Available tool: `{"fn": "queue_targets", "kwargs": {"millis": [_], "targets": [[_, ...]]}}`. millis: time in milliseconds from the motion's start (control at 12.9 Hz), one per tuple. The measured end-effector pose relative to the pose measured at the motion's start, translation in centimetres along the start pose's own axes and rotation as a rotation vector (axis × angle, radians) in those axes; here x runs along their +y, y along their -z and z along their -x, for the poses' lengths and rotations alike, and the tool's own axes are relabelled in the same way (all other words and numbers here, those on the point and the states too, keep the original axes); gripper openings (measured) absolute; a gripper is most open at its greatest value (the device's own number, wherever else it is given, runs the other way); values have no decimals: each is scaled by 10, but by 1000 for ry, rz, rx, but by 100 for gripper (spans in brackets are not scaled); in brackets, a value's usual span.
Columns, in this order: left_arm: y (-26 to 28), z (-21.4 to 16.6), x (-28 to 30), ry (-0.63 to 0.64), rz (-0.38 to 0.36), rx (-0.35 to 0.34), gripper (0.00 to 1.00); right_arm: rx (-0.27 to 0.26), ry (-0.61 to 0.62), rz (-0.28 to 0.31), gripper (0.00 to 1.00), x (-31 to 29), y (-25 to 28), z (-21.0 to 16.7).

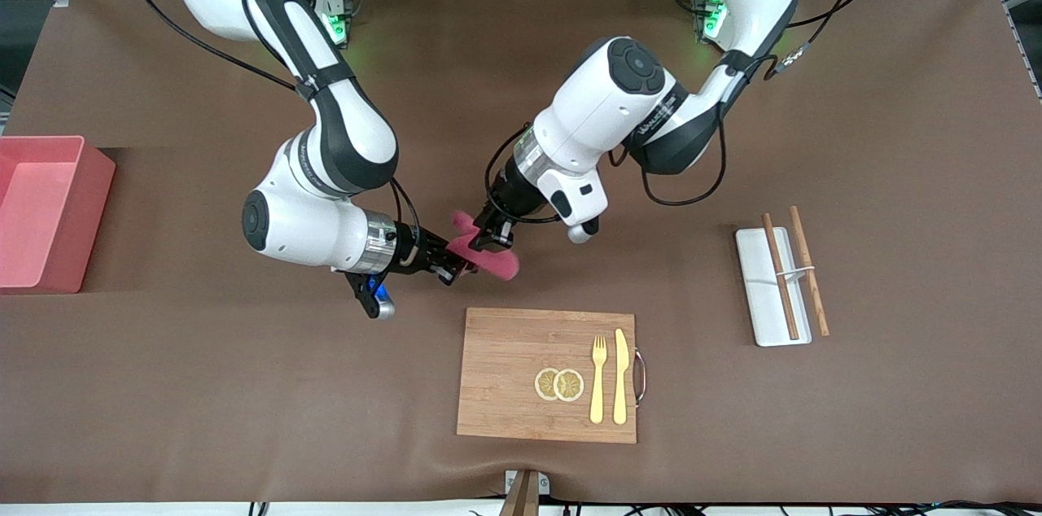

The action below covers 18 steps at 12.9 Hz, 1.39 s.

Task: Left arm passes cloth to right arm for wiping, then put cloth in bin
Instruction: 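Open the left gripper and withdraw it while the right gripper holds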

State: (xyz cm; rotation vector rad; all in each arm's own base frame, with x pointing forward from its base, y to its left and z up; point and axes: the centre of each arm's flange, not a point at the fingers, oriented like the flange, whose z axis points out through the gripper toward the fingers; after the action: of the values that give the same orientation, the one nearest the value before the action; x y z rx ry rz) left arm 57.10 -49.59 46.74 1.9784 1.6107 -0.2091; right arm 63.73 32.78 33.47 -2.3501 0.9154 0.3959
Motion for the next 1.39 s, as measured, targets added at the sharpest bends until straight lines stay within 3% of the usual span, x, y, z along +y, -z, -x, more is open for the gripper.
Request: {"fn": "queue_targets", "kwargs": {"millis": [309, 541, 696, 1005, 1159, 1391], "targets": [[80, -31, 30, -176, -27, 91, 99, 36, 177, 63, 2, 1, -6, 4], [147, -77, 44, -332, -116, 176, 100, 69, 311, 182, 2, 4, -33, 24], [177, -113, 47, -429, -200, 212, 100, 123, 426, 327, 2, 15, -66, 34], [238, -197, 51, -658, -353, 224, 100, 252, 548, 580, 2, 56, -82, -11], [270, -231, 47, -761, -417, 210, 100, 274, 568, 643, 2, 76, -66, -45], [309, -264, 39, -865, -477, 190, 100, 264, 621, 699, 2, 108, -25, -84]]}}
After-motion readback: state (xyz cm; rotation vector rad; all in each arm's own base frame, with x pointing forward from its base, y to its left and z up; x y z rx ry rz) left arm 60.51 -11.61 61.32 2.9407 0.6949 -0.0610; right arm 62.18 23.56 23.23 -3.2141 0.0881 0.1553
